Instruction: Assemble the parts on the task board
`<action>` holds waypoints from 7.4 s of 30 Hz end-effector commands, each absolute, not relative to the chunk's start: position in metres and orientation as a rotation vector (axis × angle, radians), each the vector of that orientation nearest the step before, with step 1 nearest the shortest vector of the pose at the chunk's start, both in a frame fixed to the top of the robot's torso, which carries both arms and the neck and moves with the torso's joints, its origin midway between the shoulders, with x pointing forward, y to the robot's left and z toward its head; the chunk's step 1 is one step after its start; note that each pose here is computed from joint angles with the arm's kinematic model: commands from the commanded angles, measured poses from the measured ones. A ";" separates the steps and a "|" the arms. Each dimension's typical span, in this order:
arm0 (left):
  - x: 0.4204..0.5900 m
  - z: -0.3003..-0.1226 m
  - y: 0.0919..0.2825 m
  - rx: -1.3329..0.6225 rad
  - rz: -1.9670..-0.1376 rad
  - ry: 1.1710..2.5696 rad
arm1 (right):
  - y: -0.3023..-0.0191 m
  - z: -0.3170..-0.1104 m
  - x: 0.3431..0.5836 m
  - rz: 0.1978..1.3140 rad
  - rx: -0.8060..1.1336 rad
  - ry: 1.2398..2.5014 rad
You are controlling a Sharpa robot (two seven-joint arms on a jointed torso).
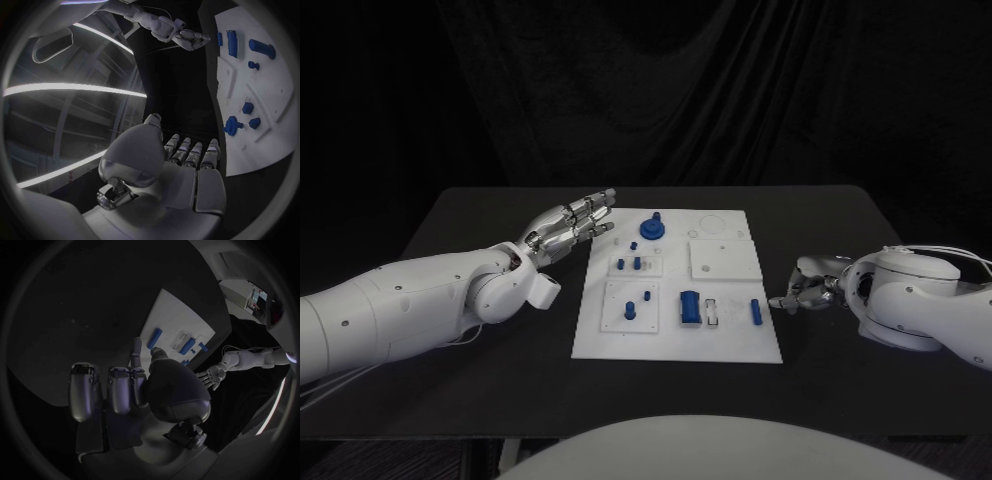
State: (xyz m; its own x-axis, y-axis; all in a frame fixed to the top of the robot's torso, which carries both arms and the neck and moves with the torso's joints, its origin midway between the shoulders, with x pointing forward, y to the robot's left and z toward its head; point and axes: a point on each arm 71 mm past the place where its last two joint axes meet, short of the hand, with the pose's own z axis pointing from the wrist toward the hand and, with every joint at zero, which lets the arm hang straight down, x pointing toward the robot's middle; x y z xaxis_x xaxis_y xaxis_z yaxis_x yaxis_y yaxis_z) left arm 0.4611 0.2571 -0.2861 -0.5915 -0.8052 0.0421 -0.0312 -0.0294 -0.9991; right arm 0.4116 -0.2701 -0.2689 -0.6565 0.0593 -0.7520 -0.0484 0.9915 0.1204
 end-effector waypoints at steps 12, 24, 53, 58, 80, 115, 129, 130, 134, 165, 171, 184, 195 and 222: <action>0.460 -0.286 0.257 -0.873 -1.701 1.654 | -0.263 -0.277 0.411 0.157 0.042 2.300; 0.460 -0.286 0.254 -0.867 -1.713 1.647 | -0.255 -0.280 0.413 0.181 0.045 2.306; 0.458 -0.292 0.253 -0.878 -1.722 1.668 | -0.235 -0.287 0.419 0.164 -0.018 2.269; 0.458 -0.292 0.253 -0.880 -1.722 1.670 | -0.233 -0.290 0.420 0.141 -0.034 2.276; 0.457 -0.294 0.252 -0.884 -1.727 1.676 | -0.227 -0.301 0.419 0.084 -0.089 2.314; 0.456 -0.295 0.253 -0.889 -1.725 1.683 | -0.217 -0.299 0.405 0.453 0.363 2.379; 0.456 -0.295 0.253 -0.890 -1.724 1.688 | -0.211 -0.300 0.407 0.494 0.397 2.379; 0.456 -0.295 0.253 -0.890 -1.724 1.688 | -0.210 -0.300 0.407 0.497 0.398 2.375; 0.456 -0.295 0.254 -0.891 -1.722 1.689 | -0.208 -0.299 0.408 0.507 0.400 2.364; 0.456 -0.296 0.252 -0.891 -1.723 1.693 | -0.188 -0.303 0.417 0.469 0.318 2.391; 0.457 -0.296 0.251 -0.891 -1.725 1.694 | -0.187 -0.304 0.417 0.460 0.304 2.406; 0.457 -0.296 0.252 -0.891 -1.724 1.695 | -0.183 -0.304 0.417 0.476 0.288 2.408; 0.457 -0.297 0.251 -0.892 -1.723 1.698 | -0.180 -0.302 0.419 0.480 0.249 2.378; 0.457 -0.298 0.253 -0.898 -1.720 1.707 | -0.192 -0.289 0.412 0.531 0.138 2.233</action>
State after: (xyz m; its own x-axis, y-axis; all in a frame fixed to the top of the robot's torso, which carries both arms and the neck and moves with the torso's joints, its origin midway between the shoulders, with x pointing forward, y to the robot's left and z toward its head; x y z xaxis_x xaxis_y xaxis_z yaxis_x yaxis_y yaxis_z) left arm 0.4578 0.2537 -0.2976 -0.6133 -0.7866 0.0713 -0.0744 -0.0324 -0.9967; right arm 0.4124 -0.1938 -0.2928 -0.6886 0.3011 -0.6596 -0.0141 0.9040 0.4274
